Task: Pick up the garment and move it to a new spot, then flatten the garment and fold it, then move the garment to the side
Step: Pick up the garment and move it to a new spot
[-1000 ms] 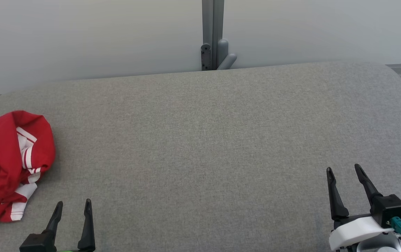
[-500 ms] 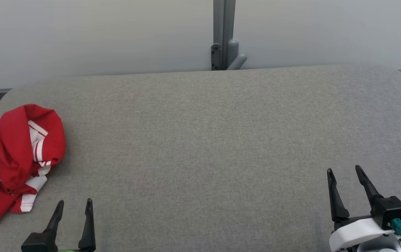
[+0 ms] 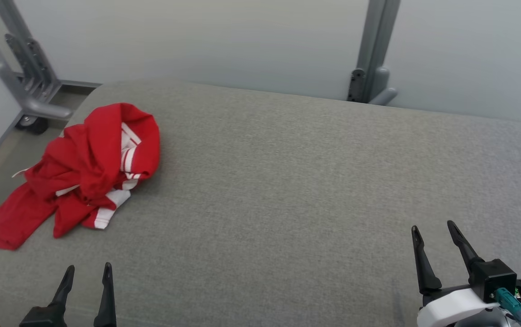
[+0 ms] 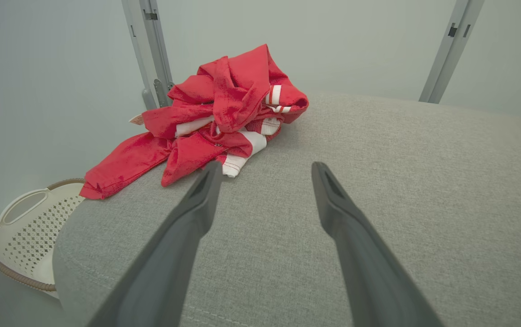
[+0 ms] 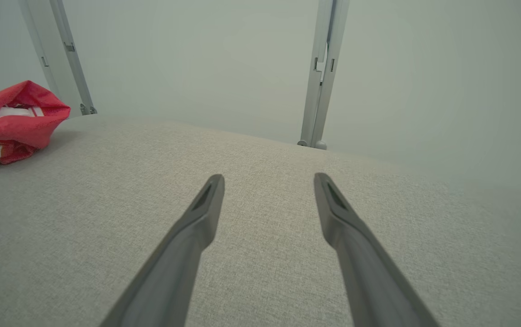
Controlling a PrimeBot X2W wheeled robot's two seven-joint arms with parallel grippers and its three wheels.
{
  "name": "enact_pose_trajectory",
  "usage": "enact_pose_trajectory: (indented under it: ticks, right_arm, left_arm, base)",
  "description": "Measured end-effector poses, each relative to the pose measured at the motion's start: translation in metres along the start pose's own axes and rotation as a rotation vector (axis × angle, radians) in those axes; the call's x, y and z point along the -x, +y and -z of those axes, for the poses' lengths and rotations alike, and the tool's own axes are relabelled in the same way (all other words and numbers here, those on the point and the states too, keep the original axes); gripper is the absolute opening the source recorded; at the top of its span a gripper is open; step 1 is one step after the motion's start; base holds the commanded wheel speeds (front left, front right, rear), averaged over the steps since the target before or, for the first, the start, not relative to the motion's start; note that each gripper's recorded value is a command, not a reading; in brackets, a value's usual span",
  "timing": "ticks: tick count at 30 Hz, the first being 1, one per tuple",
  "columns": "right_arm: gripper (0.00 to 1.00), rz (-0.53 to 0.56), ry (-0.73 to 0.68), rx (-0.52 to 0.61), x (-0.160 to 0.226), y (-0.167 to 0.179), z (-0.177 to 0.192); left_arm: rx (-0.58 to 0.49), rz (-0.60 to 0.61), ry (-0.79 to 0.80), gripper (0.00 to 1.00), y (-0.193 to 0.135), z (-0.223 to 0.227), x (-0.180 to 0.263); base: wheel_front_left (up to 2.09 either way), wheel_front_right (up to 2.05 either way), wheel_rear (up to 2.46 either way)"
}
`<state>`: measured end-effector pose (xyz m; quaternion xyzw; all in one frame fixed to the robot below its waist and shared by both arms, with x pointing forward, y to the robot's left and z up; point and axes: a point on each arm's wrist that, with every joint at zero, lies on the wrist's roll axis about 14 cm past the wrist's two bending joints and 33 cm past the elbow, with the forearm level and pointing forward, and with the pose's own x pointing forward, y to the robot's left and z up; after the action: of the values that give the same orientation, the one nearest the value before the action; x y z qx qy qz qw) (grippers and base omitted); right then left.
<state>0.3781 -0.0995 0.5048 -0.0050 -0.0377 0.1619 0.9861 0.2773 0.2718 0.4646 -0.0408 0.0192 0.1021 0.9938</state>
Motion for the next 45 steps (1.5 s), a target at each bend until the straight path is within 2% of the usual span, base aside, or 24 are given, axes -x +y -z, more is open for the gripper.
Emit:
enact_pose_trajectory:
  ticks: [9,16,25,29,31,35,42,45]
  right_arm:
    - [1.0,-0.149,-0.008,-0.01,-0.023,0.048,-0.003]
    - [1.0,-0.17,-0.007,-0.006,-0.025,0.052,-0.002]
    - [1.0,-0.153,0.017,0.022,-0.034,0.031,0.01]
    - [1.0,-0.152,0.033,0.031,-0.042,0.022,0.019]
    - [1.0,-0.154,0.052,0.034,-0.048,0.017,0.029]
    - [1.0,-0.154,0.067,0.03,-0.059,0.011,0.04]
    - [1.0,-0.139,0.104,0.009,-0.067,0.003,0.061]
    - [1.0,-0.125,0.121,0.006,-0.066,-0.002,0.068]
  left_arm:
    - [0.024,-0.152,-0.014,1.0,0.043,0.0,0.038]
    - [0.073,-0.192,-0.047,1.0,0.05,-0.007,0.037]
    - [0.093,-0.155,-0.07,1.0,0.046,-0.035,-0.029]
    - [0.11,-0.134,0.013,1.0,0.045,-0.038,-0.071]
    - [0.11,-0.11,0.119,1.0,0.041,-0.032,-0.102]
    - [0.15,-0.082,0.182,1.0,0.035,-0.036,-0.142]
    - [0.19,-0.086,0.419,1.0,0.032,0.015,-0.17]
    - [0.151,-0.09,0.504,1.0,0.033,0.035,-0.175]
  base:
    - [0.0,0.0,0.0]
    - [0.0,0.0,0.0]
    - [0.0,0.0,0.0]
    - [0.0,0.0,0.0]
    - [0.0,0.0,0.0]
    - [0.0,0.0,0.0]
    - [0.0,0.0,0.0]
    - [0.0,0.0,0.0]
